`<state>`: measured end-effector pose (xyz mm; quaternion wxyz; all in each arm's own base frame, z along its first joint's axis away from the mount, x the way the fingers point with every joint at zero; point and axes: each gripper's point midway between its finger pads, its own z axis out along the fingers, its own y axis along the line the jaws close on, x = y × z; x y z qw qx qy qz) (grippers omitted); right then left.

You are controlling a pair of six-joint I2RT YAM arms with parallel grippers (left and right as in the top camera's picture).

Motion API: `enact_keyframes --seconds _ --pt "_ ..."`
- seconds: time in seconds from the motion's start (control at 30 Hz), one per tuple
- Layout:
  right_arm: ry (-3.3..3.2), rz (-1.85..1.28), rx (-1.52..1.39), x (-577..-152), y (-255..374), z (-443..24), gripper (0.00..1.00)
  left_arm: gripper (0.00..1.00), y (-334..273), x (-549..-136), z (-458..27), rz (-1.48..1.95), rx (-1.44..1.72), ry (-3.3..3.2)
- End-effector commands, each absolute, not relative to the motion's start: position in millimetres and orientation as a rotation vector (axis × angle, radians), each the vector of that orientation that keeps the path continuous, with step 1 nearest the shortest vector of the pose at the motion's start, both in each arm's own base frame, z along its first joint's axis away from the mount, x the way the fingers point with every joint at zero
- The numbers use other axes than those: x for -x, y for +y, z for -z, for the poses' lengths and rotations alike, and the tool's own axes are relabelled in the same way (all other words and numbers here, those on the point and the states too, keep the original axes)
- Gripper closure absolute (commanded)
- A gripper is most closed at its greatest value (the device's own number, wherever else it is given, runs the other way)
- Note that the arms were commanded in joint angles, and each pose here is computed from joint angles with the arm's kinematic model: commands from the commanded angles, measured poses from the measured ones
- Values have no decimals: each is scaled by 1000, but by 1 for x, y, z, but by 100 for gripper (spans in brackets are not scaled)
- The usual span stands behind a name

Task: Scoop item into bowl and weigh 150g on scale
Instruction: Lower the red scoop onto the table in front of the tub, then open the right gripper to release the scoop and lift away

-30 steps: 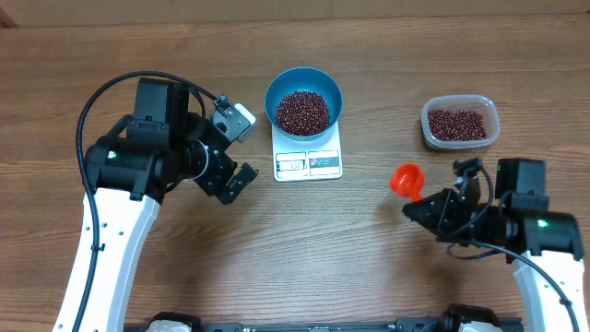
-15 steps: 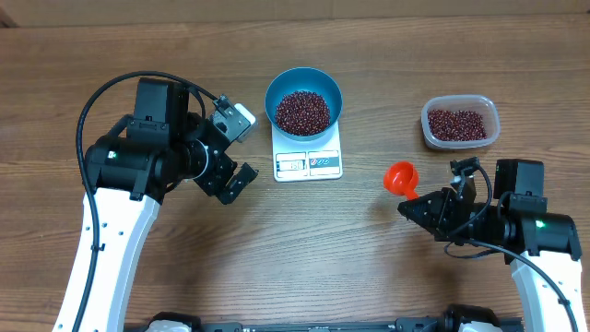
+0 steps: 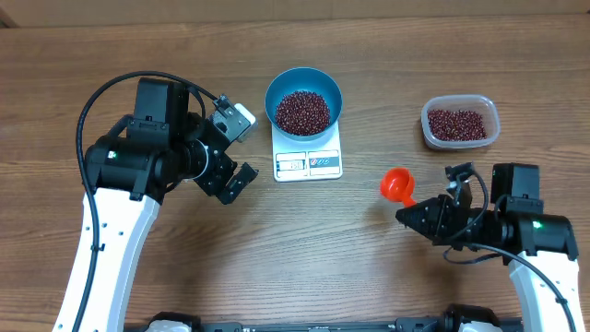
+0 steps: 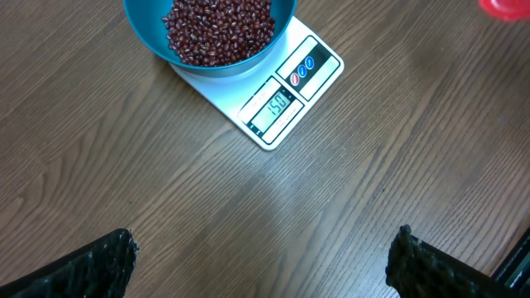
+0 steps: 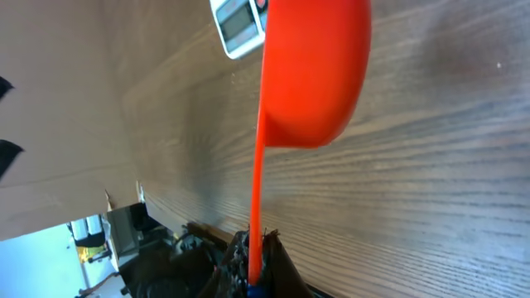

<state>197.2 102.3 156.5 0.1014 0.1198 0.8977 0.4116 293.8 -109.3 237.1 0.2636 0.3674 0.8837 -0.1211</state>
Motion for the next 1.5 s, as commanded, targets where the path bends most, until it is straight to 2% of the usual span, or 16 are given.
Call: enact_keyframes --seconds 0.0,0.5,0.63,0.93,1.1,1.27,1.37,1.4,1.43,1.47 --pt "2672 -1200 -337 -189 101 -143 96 0 -112 -296 -241 333 -1022 2362" --pt "2682 -1228 -347 -180 104 -99 96 0 -112 -296 -241 333 -1022 2362" --pt "2628 -1368 -328 -176 116 -94 96 0 -112 -296 -241 333 -1022 2362" --pt "2579 -1400 -517 -199 113 -78 96 0 -112 -296 -241 333 -1022 2362" --pt "2675 -1283 -721 -199 101 -51 96 0 -112 -296 -241 334 -1021 2362" --pt "2719 -1263 -786 -197 99 -40 95 0 -112 -296 -241 333 -1022 2362" --pt "2725 -1265 -793 -195 99 -39 51 1 -112 -296 -241 333 -1022 2362" --pt "2727 -1265 -796 -195 99 -39 32 1 -112 -296 -241 333 -1022 2362" --pt "2728 -1265 -797 -195 99 -39 0 0 -112 -296 -241 333 -1022 2362" --pt "2731 -1266 -802 -194 99 -39 0 0 -112 -296 -241 333 -1022 2362"
